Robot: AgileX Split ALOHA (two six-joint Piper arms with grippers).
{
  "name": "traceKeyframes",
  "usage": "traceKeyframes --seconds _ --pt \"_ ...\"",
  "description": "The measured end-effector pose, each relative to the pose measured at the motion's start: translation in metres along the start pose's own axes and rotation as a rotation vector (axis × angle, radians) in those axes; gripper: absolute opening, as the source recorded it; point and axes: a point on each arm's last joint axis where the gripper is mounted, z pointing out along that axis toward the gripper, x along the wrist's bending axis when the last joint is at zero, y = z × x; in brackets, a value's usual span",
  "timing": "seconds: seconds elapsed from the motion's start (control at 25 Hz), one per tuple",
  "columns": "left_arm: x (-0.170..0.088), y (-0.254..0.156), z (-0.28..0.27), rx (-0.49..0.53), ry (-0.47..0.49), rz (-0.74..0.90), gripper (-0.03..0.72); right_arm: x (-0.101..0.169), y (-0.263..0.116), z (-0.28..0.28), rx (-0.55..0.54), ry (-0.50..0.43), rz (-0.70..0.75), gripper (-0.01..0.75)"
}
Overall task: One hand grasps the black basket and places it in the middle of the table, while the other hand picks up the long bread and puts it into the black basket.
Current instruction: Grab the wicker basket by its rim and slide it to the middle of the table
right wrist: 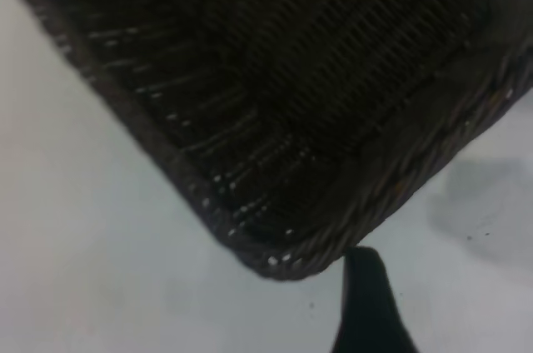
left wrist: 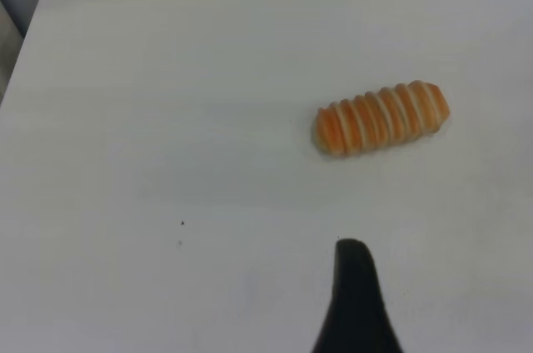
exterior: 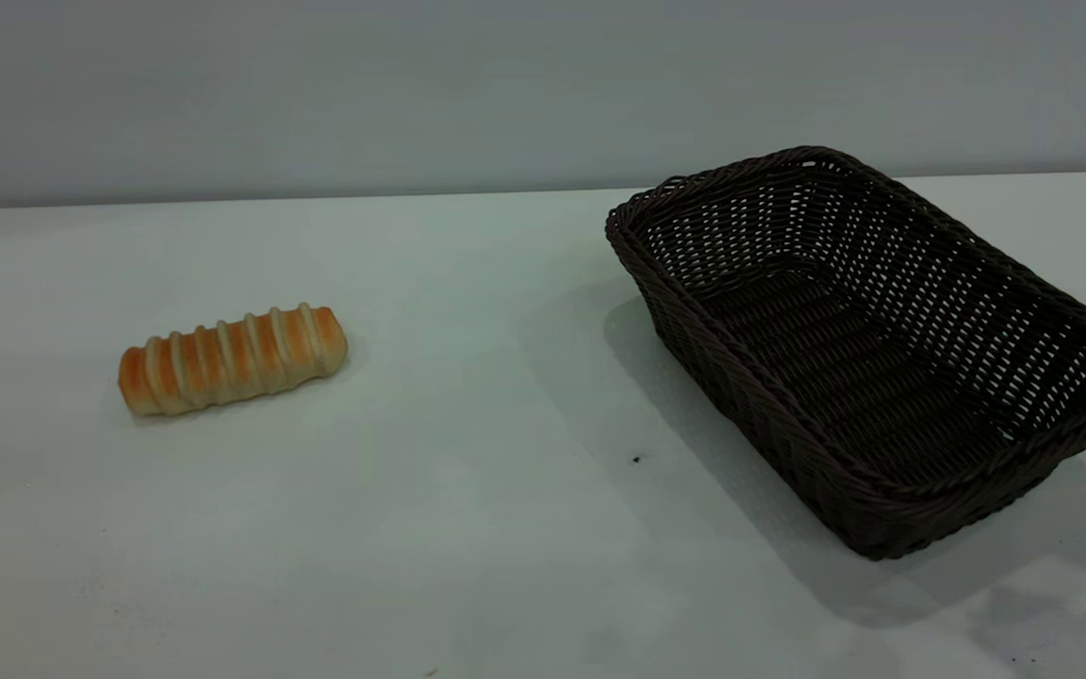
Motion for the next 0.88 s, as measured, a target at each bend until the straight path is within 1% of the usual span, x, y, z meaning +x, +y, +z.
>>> traceKeyframes --seconds 0.12,0.32,0.72,0.88 --pt "0.000 0.000 0.000 0.000 0.000 -0.001 0.563 -0.006 0.000 0.018 0.034 -0.032 0.082 0.511" --pt "0.000 0.000 0.000 0.000 0.000 -0.002 0.563 -0.013 0.000 0.037 0.043 -0.070 0.187 0.511" --pt "0.000 0.000 0.000 0.000 0.000 -0.002 0.563 -0.006 0.018 0.065 0.058 -0.074 0.267 0.510" --pt "0.000 0.000 0.000 0.000 0.000 -0.002 0.563 -0.011 0.021 0.088 0.085 -0.113 0.345 0.510"
